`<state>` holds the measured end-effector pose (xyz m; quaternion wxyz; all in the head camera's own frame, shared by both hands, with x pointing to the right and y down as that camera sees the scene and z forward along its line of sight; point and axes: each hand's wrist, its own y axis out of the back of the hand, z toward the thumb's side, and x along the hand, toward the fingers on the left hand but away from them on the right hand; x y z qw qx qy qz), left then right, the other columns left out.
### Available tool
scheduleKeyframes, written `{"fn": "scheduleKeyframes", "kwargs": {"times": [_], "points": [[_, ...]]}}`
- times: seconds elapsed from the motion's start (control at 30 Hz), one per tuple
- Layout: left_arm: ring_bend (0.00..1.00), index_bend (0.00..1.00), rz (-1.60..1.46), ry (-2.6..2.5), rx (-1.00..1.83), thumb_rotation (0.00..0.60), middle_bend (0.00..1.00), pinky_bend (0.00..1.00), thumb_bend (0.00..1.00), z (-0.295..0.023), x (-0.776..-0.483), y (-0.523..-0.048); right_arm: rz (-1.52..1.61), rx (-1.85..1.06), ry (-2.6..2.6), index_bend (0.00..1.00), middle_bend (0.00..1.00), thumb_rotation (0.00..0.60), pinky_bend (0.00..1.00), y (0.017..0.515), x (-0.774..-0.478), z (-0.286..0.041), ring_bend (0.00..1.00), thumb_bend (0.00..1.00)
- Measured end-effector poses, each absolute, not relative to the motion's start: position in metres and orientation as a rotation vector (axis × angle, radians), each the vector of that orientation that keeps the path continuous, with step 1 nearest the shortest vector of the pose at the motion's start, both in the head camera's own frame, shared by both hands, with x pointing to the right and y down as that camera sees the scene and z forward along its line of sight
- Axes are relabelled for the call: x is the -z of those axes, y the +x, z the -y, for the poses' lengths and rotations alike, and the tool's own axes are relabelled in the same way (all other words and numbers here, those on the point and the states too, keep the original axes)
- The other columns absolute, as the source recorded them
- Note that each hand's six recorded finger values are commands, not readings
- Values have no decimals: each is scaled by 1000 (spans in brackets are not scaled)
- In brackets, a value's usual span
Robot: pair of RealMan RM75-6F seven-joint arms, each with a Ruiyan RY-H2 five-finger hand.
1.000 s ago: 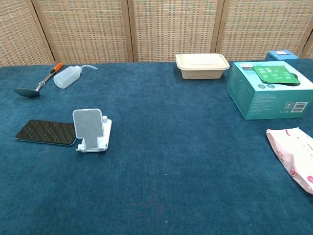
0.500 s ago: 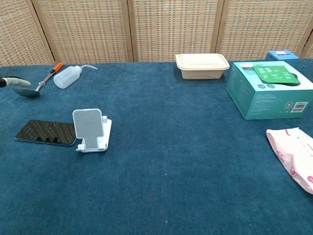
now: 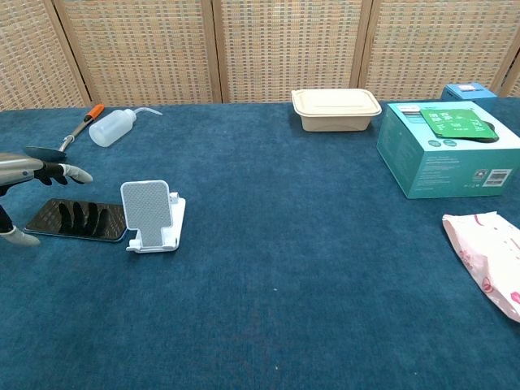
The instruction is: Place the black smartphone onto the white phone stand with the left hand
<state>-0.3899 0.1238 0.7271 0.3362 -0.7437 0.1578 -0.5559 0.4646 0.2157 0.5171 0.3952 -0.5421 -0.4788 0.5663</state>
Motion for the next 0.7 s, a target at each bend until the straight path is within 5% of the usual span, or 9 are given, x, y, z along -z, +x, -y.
{"fn": "scheduleKeyframes", "kwargs": {"times": [0.7], "points": [[199, 174, -374, -1904, 1507, 600, 192, 202, 17, -115, -746, -364, 1230, -1440, -1382, 0, 0, 600, 0, 469, -517, -214, 0, 2]]}}
